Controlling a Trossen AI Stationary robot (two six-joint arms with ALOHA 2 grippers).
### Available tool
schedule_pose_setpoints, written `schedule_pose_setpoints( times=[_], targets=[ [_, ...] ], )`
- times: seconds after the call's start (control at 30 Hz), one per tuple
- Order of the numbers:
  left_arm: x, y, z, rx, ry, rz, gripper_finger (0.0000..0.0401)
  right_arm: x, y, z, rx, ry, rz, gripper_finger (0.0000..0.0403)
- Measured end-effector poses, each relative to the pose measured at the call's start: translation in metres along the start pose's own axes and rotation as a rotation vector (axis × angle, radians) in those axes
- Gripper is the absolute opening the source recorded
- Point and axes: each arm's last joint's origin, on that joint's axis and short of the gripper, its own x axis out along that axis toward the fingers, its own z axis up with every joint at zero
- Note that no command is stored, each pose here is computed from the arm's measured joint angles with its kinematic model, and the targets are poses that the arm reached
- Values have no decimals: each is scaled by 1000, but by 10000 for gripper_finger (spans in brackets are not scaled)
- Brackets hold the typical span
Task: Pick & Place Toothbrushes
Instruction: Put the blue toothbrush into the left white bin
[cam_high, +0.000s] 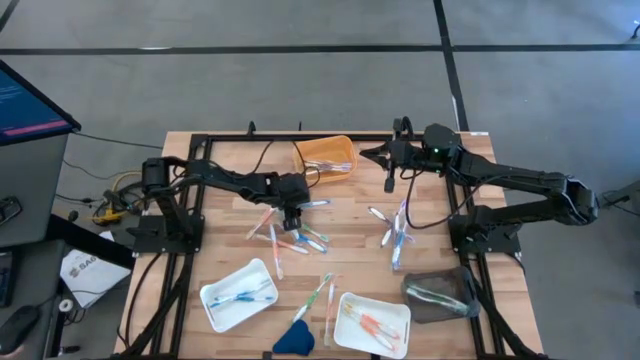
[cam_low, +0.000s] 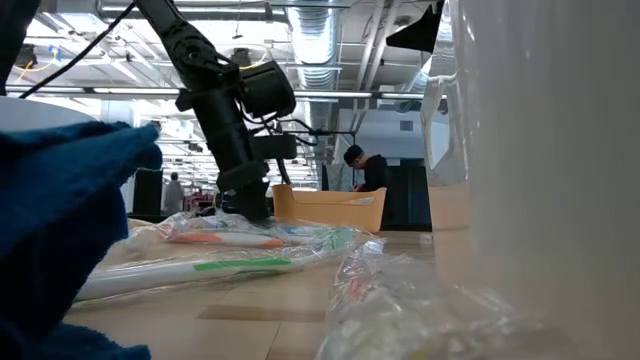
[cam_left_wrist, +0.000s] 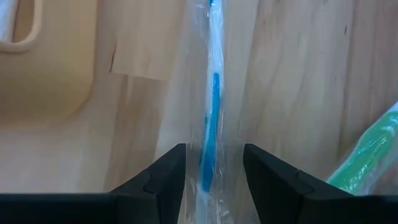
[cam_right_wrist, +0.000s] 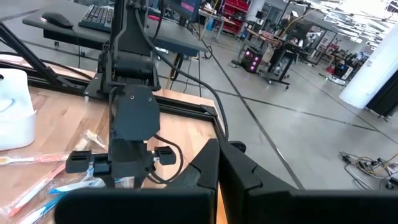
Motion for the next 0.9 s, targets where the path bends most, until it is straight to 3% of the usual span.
schedule_pose_setpoints(
  times=[0.23, 0.53, 0.9],
  targets=[
    [-2, 0, 1, 0, -12, 1, 131, 0, 0, 0, -3, 2, 1, 0],
    [0, 0, 1, 7, -7, -1, 19, 0, 0, 0, -3, 4, 1, 0],
    [-2, -2, 2, -2, -9, 27, 13, 0, 1, 0, 0, 4, 5, 0]
  ],
)
